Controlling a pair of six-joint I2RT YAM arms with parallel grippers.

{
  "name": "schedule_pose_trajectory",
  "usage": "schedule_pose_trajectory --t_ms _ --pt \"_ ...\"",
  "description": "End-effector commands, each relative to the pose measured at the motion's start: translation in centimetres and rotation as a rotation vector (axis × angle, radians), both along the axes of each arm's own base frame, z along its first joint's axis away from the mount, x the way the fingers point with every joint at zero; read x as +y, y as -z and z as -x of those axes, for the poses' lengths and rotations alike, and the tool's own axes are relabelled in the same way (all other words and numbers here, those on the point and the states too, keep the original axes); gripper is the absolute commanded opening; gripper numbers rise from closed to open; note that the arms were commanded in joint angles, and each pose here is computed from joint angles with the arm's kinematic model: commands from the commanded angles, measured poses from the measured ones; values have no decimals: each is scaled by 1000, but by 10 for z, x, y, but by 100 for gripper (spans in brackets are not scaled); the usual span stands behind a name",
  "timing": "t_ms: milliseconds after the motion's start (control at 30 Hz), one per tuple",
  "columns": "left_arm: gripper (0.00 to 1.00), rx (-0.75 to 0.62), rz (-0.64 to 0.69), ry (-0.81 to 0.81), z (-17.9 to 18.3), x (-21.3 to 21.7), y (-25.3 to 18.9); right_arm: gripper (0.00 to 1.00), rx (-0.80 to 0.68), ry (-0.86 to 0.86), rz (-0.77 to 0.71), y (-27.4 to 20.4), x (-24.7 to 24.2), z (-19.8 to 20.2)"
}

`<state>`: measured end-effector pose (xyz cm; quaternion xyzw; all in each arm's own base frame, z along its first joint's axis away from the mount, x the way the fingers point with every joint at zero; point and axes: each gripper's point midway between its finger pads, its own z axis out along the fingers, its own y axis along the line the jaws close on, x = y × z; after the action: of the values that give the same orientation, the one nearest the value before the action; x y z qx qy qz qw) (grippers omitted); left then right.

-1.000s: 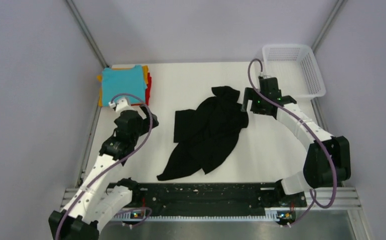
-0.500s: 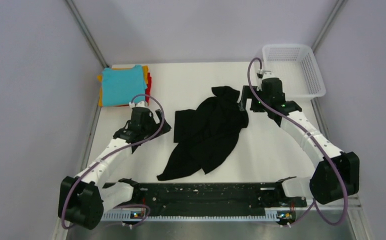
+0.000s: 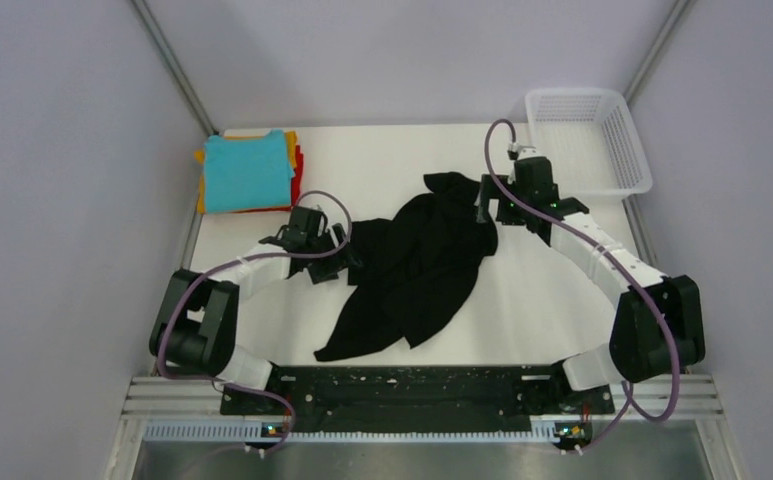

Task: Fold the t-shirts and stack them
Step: Flatten out the tshirt

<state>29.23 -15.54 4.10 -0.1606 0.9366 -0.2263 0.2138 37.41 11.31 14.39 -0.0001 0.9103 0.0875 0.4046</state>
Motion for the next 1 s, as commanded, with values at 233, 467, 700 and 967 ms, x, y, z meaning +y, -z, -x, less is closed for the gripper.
schedule_pose_trajectory --t_ms 233,467,700,967 --pt "60 -6 96 81 -28 -40 -1 98 -53 11 12 -12 4 -23" --pt "35 -14 94 77 -43 -46 -2 98 -45 10 35 -7 2 -28" --pt "0 -40 45 54 -54 -40 -12 98 -46 10 50 -6 1 -33" --pt "0 -193 64 55 -58 -36 -64 98 -53 100 57 -10 -2 -64"
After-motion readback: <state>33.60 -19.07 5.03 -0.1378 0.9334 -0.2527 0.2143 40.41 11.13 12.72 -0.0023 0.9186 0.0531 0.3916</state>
